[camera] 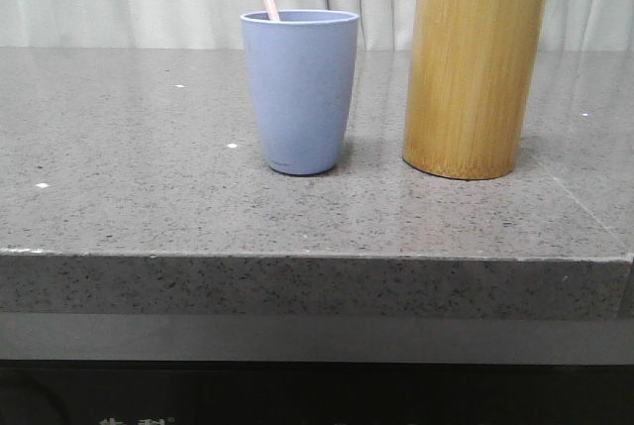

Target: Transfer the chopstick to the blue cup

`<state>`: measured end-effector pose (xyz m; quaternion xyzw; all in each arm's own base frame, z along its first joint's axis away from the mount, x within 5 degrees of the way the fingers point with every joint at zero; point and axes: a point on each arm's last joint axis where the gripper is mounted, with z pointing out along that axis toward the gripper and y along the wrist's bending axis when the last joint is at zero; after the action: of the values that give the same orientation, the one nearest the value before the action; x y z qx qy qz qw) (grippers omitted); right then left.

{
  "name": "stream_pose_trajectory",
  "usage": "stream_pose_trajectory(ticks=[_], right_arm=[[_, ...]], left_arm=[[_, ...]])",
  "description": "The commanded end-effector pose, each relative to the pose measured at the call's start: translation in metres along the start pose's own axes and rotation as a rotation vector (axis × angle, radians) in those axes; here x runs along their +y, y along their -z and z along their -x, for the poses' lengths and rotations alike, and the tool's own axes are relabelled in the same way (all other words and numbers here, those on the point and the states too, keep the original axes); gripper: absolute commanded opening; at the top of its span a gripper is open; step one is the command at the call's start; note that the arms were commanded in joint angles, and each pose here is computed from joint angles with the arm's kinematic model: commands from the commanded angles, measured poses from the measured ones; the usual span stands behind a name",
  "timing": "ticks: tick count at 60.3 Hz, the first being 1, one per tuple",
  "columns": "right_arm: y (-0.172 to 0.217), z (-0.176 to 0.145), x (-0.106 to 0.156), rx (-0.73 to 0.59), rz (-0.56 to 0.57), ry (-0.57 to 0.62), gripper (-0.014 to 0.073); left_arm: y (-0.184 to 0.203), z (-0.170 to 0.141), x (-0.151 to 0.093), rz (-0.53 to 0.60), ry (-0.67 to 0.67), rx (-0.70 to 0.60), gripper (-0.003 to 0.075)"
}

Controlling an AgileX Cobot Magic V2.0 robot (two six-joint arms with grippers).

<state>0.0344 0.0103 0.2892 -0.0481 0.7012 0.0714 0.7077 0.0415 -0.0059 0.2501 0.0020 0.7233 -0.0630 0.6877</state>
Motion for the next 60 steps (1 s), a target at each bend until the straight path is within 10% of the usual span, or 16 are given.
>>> stream_pose_trajectory(ticks=[1,20,60], right_arm=[[0.001,0.015,-0.001,-0.098,-0.018,0.006,-0.0113],[0.001,0.015,-0.001,-0.097,-0.018,0.006,-0.0113],[0.001,0.015,-0.001,-0.097,-0.018,0.006,-0.0113]], left_arm=[[0.002,0.003,0.001,0.021,0.01,-0.107,-0.0019],[-0.015,-0.045,0.008,0.045,0.017,-0.077,-0.0019],[-0.015,-0.044,0.008,0.045,0.017,-0.078,-0.0019]])
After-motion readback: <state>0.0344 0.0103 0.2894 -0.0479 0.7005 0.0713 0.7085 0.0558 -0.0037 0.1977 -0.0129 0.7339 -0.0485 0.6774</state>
